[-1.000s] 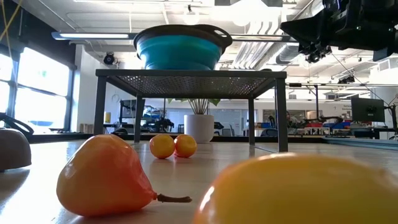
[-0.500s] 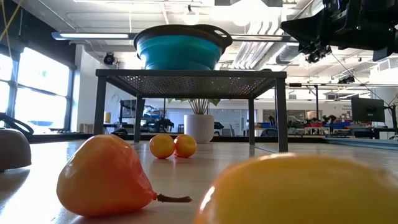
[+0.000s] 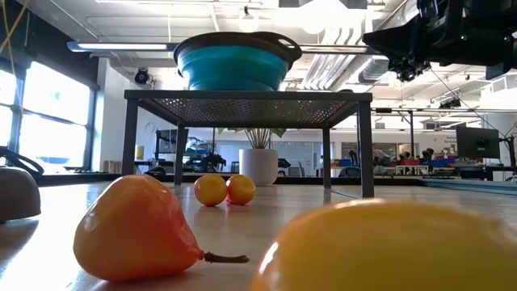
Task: Pick & Place Fruit
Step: Put the kiwi into the blue strainer bowl on the shelf
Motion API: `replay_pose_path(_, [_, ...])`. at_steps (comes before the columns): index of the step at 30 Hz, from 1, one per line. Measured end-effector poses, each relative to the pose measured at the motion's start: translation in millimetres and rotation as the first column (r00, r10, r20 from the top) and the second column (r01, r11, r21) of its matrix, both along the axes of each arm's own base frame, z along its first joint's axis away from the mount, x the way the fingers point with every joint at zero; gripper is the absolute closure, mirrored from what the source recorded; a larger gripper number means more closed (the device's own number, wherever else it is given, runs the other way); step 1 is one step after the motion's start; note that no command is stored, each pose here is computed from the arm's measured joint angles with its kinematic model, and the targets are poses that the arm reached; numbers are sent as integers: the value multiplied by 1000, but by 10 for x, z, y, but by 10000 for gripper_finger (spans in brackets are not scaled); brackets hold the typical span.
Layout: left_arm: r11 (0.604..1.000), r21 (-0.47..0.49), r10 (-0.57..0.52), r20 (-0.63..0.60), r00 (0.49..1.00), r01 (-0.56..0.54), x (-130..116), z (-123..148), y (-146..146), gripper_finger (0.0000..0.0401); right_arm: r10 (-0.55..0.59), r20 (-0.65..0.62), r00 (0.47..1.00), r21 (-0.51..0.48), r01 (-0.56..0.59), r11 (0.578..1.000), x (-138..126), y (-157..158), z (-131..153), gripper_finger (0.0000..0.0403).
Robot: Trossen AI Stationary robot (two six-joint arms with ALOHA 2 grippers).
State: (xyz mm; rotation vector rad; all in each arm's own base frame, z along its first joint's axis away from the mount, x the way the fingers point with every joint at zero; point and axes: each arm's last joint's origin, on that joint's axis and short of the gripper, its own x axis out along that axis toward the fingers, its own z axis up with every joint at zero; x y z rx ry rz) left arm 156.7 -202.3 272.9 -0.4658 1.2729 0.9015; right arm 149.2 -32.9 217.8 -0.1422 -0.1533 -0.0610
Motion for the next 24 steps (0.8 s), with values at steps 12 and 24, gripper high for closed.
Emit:
replay_pose_path(12, [972, 97, -218, 39, 975, 214, -234, 6, 632, 189, -139, 31, 990, 162, 132, 978, -9, -46, 18, 401])
replay_pose_path(24, [969, -54, -230, 144, 962, 240, -187, -164, 520, 189, -128, 37, 991, 156, 121, 980, -9, -42, 23, 401])
